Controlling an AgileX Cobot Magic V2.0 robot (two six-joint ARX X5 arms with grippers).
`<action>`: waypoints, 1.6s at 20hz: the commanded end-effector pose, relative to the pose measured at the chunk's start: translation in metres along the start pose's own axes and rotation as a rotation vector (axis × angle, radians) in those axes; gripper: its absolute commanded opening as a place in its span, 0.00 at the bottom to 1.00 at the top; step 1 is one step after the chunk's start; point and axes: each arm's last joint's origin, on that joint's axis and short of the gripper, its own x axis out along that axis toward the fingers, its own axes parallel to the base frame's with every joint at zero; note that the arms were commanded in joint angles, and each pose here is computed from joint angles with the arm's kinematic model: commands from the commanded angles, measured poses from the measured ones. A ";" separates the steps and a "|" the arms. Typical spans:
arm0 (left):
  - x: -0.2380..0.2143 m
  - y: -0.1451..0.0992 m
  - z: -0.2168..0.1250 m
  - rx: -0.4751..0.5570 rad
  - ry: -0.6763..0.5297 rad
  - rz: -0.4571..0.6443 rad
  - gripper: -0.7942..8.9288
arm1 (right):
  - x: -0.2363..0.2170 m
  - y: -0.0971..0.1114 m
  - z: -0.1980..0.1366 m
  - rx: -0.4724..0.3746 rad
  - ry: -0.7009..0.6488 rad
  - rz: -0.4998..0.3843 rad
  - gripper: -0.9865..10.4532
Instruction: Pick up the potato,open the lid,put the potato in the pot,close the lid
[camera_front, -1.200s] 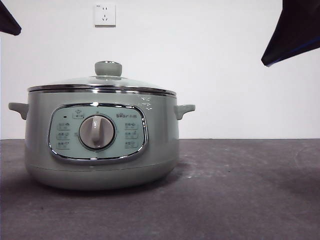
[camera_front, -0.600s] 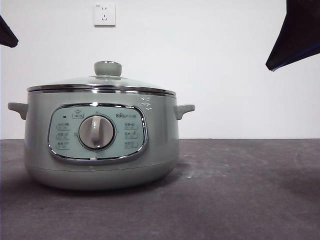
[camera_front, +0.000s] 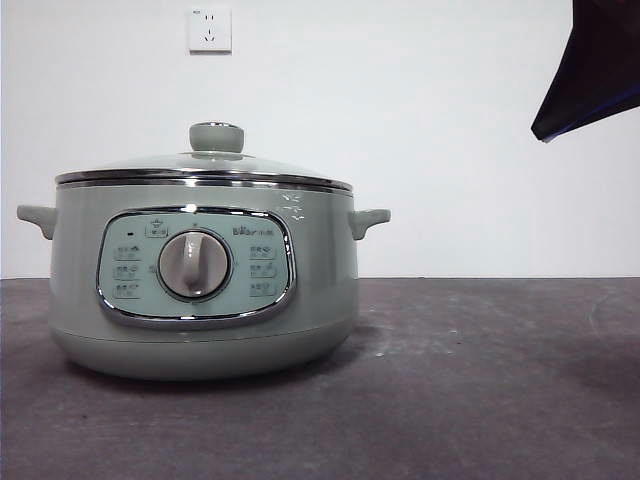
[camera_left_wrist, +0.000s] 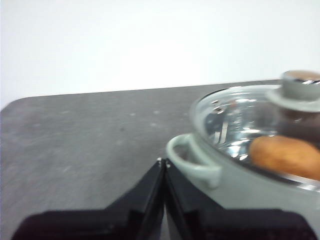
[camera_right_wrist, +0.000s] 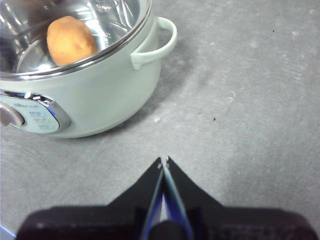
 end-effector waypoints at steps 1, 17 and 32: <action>0.002 0.004 -0.020 -0.001 0.012 0.033 0.08 | 0.001 0.000 -0.001 0.009 0.000 -0.002 0.09; 0.001 0.006 -0.046 -0.002 0.134 0.006 0.08 | 0.001 0.000 -0.001 0.009 0.000 -0.002 0.09; 0.001 0.006 -0.046 -0.002 0.134 0.006 0.08 | -0.018 -0.030 -0.020 -0.034 -0.242 -0.097 0.09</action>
